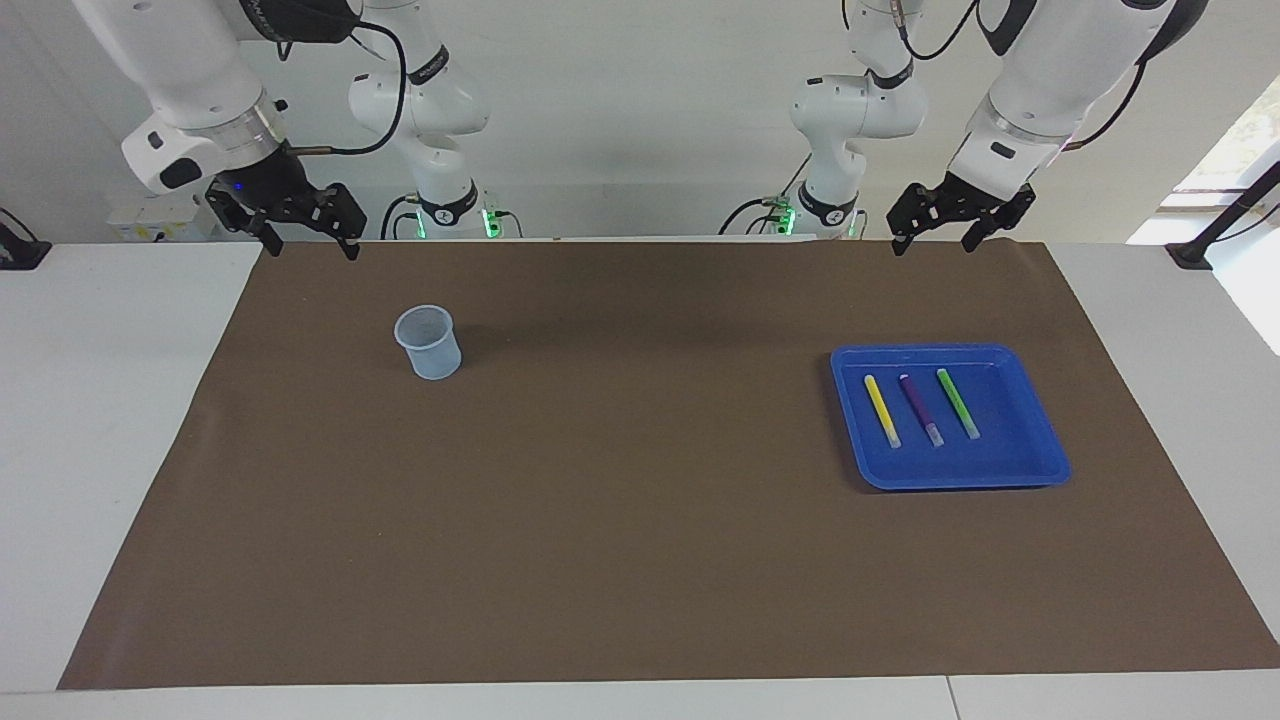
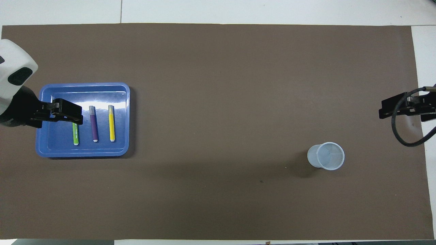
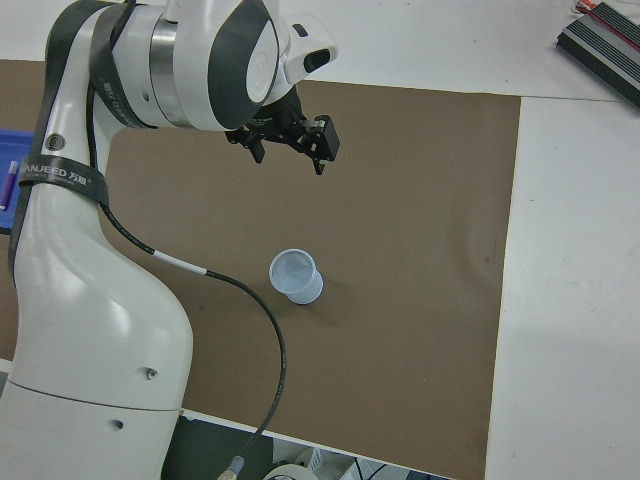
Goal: Transfer and insert pens with both arms
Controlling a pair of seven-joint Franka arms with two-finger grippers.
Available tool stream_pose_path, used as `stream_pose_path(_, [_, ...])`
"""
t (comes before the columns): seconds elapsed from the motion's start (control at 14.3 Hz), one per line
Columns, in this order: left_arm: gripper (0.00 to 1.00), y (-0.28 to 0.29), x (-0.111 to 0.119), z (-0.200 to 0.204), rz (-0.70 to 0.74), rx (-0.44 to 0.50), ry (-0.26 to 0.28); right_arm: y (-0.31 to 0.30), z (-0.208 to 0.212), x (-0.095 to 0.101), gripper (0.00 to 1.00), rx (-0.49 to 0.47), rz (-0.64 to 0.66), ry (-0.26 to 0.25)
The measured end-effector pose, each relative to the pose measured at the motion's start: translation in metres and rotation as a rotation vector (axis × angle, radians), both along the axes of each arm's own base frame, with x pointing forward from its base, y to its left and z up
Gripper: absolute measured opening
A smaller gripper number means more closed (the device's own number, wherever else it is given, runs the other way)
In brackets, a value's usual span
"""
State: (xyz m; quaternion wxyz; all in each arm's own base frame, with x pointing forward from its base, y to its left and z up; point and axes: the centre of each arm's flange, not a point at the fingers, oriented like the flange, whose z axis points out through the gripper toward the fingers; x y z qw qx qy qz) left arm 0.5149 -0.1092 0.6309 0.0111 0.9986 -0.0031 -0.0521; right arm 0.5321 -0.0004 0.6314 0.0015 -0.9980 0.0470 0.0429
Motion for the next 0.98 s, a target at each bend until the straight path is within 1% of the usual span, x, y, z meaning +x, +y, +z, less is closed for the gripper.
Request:
stream_pose_path(0.28, [1.0,0.001,0.0,0.0,0.002,0.0,-0.001,0.008,0.001,0.002,1.0,0.0,0.015,-0.017])
stream_pose_path(0.98, [1.0,0.027,0.005,-0.001,0.052,0.0,0.001,0.006,0.002,0.002,1.0,0.0,0.011,-0.019])
